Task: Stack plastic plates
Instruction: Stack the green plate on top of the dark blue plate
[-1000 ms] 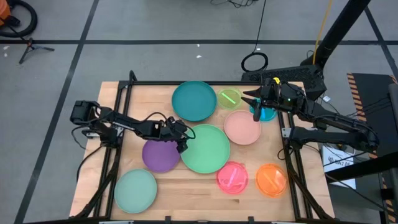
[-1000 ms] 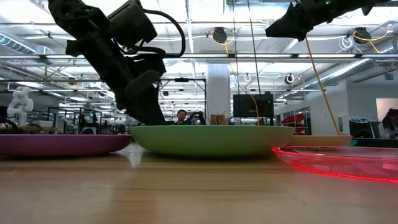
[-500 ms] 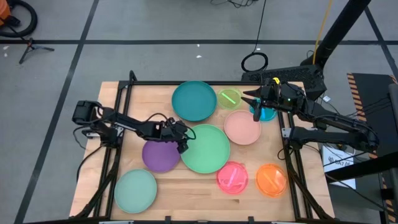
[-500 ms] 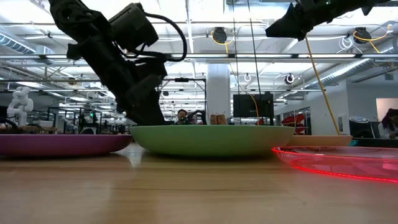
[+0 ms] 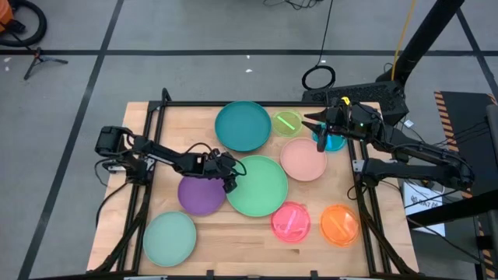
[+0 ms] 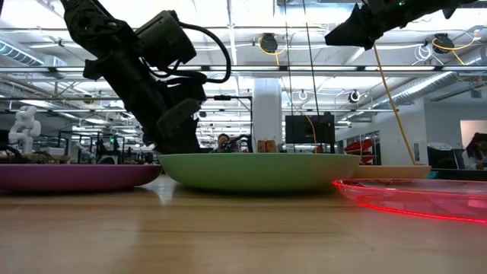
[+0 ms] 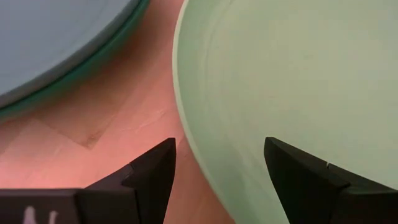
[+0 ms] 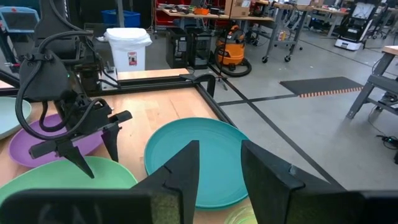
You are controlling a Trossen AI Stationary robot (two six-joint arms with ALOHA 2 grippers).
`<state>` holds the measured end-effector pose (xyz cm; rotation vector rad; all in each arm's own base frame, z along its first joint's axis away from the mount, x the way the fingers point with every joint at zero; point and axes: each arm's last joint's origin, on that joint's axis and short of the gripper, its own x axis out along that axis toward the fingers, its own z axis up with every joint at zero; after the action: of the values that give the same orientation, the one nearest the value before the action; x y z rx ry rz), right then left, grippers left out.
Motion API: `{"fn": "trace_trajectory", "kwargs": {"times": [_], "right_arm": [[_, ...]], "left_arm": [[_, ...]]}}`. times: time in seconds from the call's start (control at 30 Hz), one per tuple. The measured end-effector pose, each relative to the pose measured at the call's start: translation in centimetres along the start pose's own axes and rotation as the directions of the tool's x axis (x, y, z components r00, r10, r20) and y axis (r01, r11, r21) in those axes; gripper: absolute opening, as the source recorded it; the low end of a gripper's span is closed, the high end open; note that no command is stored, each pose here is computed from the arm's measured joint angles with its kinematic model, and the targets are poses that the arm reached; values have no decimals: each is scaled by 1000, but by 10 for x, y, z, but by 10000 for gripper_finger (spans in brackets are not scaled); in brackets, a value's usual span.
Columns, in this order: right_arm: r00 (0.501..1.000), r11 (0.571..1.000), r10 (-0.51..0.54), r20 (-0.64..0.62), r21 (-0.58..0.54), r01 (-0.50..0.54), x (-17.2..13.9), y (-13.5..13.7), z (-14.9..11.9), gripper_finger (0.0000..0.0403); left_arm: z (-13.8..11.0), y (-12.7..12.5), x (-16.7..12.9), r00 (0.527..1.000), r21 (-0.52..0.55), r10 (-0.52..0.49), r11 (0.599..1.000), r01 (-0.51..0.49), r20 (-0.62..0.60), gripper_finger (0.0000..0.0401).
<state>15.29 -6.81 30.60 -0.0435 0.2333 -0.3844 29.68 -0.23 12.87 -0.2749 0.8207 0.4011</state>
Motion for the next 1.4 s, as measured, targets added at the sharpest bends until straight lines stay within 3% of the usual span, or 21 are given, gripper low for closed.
{"fn": "trace_trajectory", "kwargs": {"times": [0.17,0.7,1.4], "right_arm": [[1000,1000,0,0,0,0,0,0,0,114],[1000,1000,0,0,0,0,0,0,0,114],[1000,1000,1,-1,0,-1,0,0,0,114]], "left_arm": [[0,0,0,1000,-11,0,1000,-1,-3,235],[0,0,0,1000,-70,1,998,-1,-5,99],[1,0,0,1000,-172,13,985,-9,18,37]]}}
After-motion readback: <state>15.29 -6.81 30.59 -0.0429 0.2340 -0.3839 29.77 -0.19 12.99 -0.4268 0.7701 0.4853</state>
